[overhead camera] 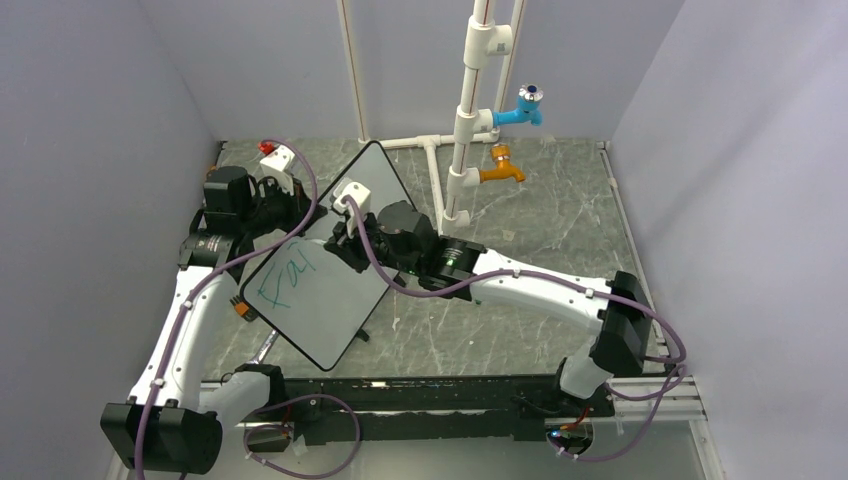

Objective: Write a sentence on the whiteboard

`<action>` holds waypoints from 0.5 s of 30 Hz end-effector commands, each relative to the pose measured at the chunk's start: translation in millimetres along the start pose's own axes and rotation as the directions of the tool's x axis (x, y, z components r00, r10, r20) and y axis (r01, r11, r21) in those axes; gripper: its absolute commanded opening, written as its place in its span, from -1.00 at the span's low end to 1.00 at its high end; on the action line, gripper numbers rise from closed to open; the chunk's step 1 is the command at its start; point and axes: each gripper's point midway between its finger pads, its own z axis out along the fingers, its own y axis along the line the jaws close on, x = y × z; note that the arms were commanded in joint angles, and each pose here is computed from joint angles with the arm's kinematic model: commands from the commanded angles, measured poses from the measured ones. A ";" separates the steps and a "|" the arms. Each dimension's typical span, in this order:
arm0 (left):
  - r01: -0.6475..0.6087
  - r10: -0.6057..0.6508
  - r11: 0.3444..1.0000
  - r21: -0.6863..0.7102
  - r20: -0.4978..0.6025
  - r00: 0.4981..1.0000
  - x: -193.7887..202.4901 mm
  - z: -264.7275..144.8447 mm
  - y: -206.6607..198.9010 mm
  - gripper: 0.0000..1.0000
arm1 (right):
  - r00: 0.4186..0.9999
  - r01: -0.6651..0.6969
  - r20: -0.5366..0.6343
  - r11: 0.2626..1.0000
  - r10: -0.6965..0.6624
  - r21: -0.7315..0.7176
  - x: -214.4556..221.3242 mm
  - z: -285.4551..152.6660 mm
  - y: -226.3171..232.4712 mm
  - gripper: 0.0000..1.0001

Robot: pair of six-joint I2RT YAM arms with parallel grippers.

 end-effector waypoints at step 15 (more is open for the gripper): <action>-0.081 0.074 0.995 -0.049 -0.125 0.989 40.6 3.6 16.3 -1.00 | 0.999 -0.024 0.049 0.999 0.023 0.021 -14.2 -13.9 -4.6 -1.00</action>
